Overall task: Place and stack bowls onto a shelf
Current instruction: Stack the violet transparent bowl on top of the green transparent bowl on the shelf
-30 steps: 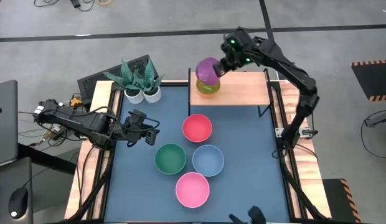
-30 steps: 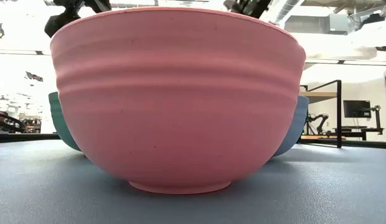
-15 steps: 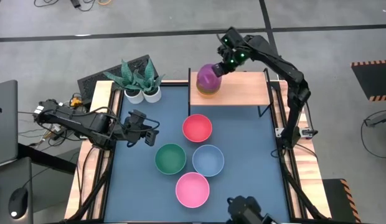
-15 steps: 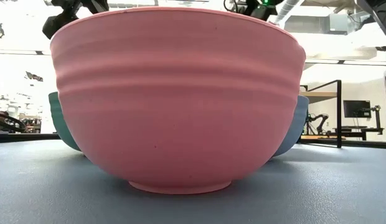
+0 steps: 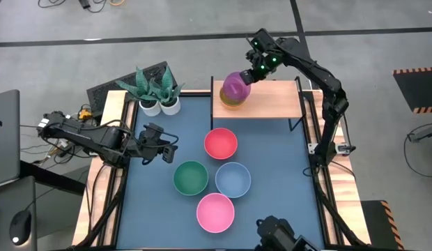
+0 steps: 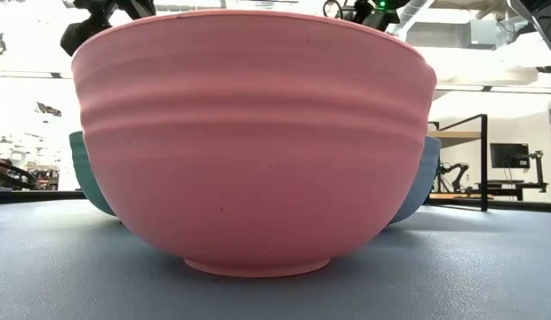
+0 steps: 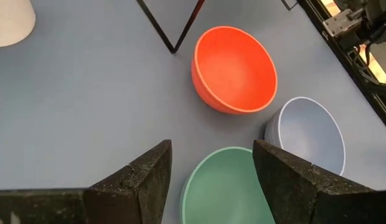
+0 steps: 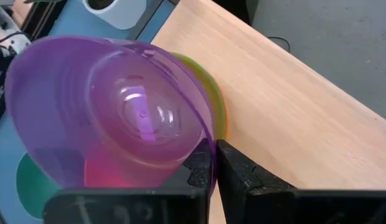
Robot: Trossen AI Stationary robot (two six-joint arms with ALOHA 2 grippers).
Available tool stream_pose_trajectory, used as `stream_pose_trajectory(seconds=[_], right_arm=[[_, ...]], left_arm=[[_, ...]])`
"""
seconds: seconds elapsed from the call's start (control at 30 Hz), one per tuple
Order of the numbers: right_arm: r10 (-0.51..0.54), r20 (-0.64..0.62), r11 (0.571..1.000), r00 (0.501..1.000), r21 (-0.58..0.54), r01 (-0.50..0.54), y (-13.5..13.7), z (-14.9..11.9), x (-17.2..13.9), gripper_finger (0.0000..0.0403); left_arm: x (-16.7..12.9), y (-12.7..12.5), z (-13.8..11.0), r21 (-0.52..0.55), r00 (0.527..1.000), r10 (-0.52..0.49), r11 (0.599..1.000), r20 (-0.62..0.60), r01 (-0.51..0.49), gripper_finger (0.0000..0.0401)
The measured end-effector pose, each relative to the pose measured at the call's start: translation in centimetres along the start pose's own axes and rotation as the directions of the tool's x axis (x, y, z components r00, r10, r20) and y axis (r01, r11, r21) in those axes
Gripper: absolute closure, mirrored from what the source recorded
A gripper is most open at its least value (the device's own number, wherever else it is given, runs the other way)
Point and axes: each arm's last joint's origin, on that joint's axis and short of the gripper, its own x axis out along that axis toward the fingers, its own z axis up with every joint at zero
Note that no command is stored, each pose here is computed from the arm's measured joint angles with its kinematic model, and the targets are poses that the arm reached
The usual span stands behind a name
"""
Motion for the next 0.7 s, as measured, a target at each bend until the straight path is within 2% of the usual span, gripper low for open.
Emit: stream_pose_trajectory(seconds=[0.7], right_arm=[[-0.002, -0.007, 1.000, 1.000, -0.012, 0.002, 0.00, -0.08, 0.01, 0.0347]], left_arm=[[0.00, 0.00, 0.00, -0.002, 1.000, 0.000, 1.000, 0.000, 0.000, 0.0192]])
